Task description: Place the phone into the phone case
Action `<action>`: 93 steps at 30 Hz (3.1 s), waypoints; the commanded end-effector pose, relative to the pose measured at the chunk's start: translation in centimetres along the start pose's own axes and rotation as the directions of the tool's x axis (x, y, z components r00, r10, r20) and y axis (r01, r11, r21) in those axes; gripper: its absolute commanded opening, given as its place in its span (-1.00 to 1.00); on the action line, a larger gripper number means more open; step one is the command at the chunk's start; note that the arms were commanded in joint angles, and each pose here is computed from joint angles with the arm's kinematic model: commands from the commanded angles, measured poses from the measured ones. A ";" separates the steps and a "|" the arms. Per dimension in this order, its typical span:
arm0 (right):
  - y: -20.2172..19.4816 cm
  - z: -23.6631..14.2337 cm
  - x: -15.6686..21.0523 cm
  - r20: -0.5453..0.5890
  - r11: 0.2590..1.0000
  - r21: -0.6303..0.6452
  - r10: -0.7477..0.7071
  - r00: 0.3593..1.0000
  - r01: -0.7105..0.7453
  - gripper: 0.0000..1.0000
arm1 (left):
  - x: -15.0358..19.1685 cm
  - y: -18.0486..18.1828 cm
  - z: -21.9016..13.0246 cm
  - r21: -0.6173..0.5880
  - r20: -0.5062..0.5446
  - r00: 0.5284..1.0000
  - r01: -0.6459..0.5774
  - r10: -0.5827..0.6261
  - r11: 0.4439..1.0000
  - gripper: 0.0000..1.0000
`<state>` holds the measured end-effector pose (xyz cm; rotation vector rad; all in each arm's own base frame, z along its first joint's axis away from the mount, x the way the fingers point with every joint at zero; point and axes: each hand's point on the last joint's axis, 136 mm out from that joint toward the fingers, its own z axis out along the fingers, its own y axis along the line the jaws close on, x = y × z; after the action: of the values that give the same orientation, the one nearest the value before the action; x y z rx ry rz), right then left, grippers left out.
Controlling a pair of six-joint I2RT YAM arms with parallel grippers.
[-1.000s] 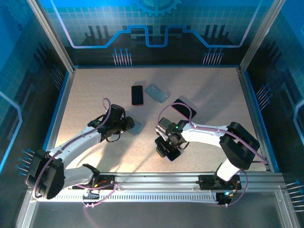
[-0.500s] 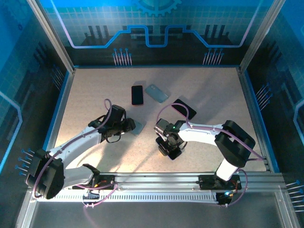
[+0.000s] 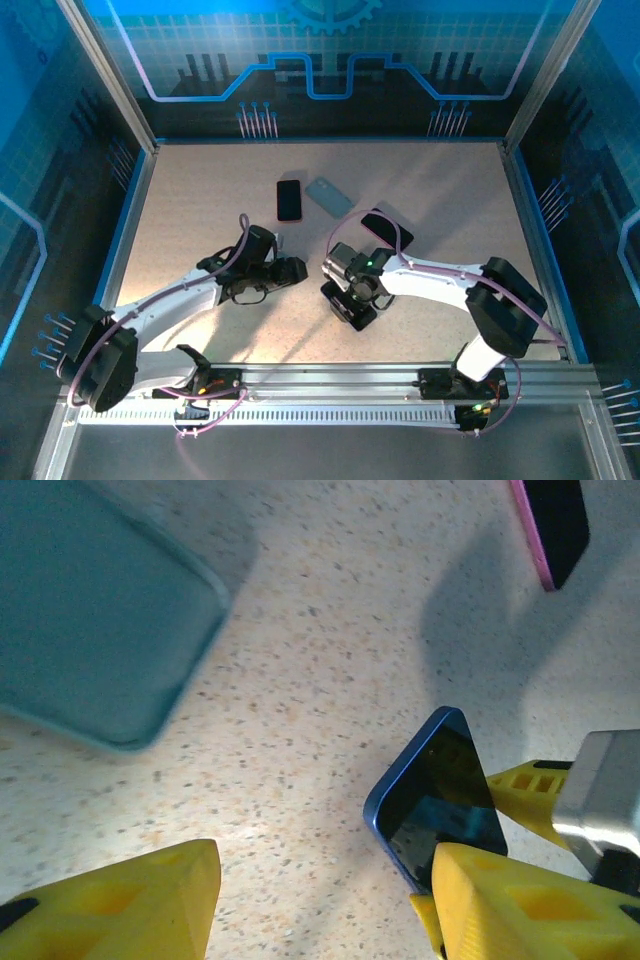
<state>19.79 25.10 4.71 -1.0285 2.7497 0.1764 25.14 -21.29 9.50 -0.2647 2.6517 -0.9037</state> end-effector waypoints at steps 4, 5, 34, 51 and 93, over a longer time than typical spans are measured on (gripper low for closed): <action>1.8 -2.9 -1.5 0.062 0.995 -0.097 -0.013 0.998 0.019 0.24 | 0.3 -2.9 1.4 0.140 -0.053 0.999 0.006 0.001 0.990 0.17; 1.9 -3.1 -1.6 0.068 0.994 -0.111 -0.008 0.998 0.015 0.24 | 0.3 -3.0 1.6 0.145 -0.054 0.999 0.008 0.000 0.989 0.17; 1.1 -5.1 -4.5 0.147 0.973 -0.222 0.088 0.985 -0.054 0.21 | 1.5 -5.4 2.2 0.301 -0.145 0.989 0.015 0.030 0.954 -0.04; 1.3 -5.6 -5.4 0.166 0.961 -0.268 0.112 0.980 -0.064 0.20 | 0.9 -6.0 2.9 0.322 -0.137 0.990 0.025 0.021 0.946 -0.41; -5.2 -8.7 -7.7 0.241 0.556 -0.763 0.716 0.655 -0.328 0.71 | -9.4 -8.6 -3.9 0.467 0.348 0.859 0.188 -0.375 0.864 -1.00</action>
<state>26.79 24.08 14.15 -0.0795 2.4100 1.3452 32.12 -22.43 17.10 -0.6613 2.1161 -1.1931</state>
